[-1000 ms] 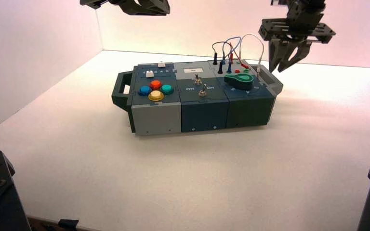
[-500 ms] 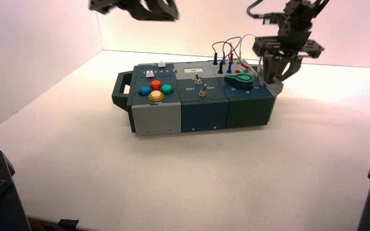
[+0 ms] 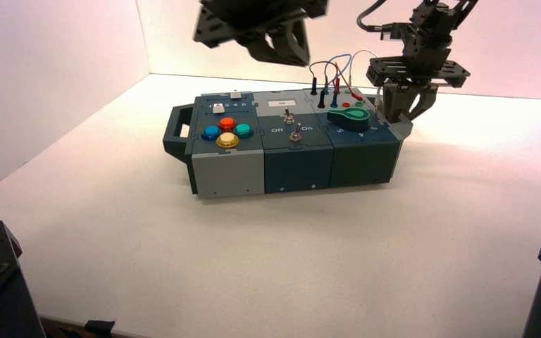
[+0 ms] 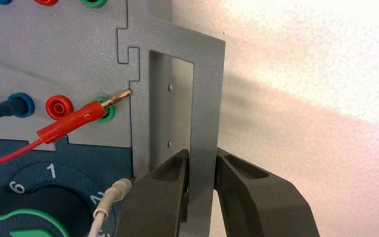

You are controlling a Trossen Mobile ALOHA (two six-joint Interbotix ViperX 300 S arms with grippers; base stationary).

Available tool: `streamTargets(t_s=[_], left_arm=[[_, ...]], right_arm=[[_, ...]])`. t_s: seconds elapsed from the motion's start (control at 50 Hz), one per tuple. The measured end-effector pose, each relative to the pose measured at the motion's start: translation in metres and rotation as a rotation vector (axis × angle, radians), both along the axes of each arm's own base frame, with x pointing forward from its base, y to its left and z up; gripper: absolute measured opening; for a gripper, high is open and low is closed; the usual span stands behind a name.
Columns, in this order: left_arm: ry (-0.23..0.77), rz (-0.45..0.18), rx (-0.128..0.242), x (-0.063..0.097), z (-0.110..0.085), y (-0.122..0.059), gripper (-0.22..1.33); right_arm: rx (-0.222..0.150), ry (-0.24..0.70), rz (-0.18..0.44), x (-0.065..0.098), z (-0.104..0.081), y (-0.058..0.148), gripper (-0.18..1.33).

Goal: Flip the bottom switch off with the left gripper.

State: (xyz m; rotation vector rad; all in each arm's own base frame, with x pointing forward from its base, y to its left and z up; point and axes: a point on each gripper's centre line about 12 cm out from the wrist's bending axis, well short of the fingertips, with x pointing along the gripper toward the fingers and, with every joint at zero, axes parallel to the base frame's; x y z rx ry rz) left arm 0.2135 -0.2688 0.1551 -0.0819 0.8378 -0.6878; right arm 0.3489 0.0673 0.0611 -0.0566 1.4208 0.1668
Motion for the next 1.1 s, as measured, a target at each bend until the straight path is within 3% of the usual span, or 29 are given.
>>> streamTargets(t_s=[0.12,0.4,0.76,1.1], left_arm=[[0.045,0.015,0.0,0.0,-0.011,-0.009,-0.16],[0.126,0.066,0.017,0.001,-0.033,-0.012,-0.16],[0.147,0.069,0.045,0.012,-0.051,-0.026,-0.16],[0.173,0.075,0.077,0.013,-0.065,-0.027,-0.15]], right_arm=[[-0.001,-0.002,0.001,0.001,-0.001,0.0,0.46],[-0.001,-0.003,0.003,0.002,0.0,0.0,0.46],[-0.001,0.0,0.001,0.003,0.0,0.0,0.46],[-0.001,0.0,0.001,0.003,0.0,0.0,0.46]])
